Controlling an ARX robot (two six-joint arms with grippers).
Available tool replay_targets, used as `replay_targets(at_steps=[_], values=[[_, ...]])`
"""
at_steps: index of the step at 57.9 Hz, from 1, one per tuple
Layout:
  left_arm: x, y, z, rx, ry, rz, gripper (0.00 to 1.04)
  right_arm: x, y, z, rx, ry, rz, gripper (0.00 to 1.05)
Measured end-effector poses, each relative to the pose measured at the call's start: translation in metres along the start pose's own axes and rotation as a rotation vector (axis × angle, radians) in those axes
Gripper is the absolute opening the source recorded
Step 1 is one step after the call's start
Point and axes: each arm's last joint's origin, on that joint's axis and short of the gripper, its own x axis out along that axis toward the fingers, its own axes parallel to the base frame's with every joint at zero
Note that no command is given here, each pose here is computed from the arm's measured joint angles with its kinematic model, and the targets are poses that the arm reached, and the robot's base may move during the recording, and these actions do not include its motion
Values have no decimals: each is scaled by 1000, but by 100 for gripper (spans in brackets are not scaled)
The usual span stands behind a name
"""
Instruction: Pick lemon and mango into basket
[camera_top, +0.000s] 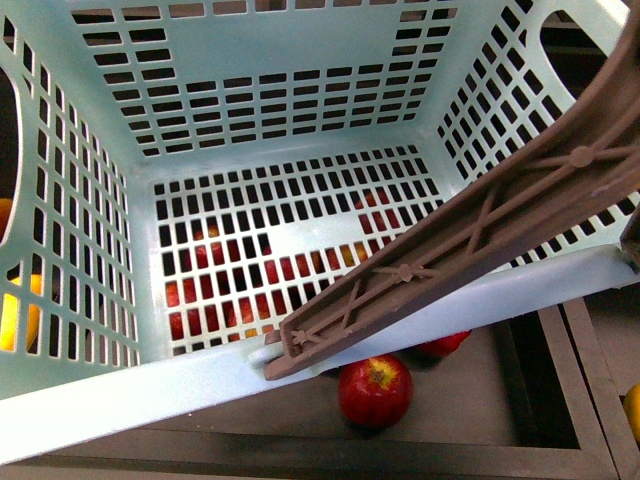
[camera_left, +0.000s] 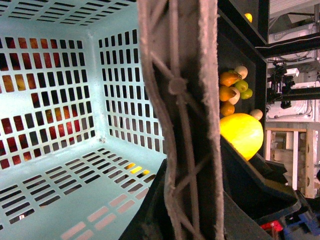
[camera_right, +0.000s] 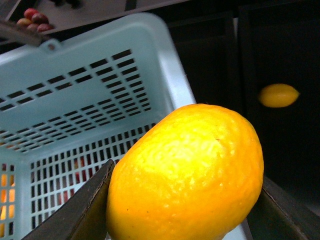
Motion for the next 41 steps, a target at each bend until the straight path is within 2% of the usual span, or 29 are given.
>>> replay_targets(at_steps=[12, 24, 30, 41], values=[[0, 0, 0, 0, 0, 0, 7, 11, 18, -10, -38, 18, 12, 62], [0, 0, 0, 0, 0, 0, 7, 16, 22, -20, -53, 36, -5, 97], [0, 0, 0, 0, 2, -1, 7, 7, 18, -17, -42, 12, -20, 96], [0, 0, 0, 2, -3, 3, 7, -34, -13, -7, 23, -97, -175, 96]])
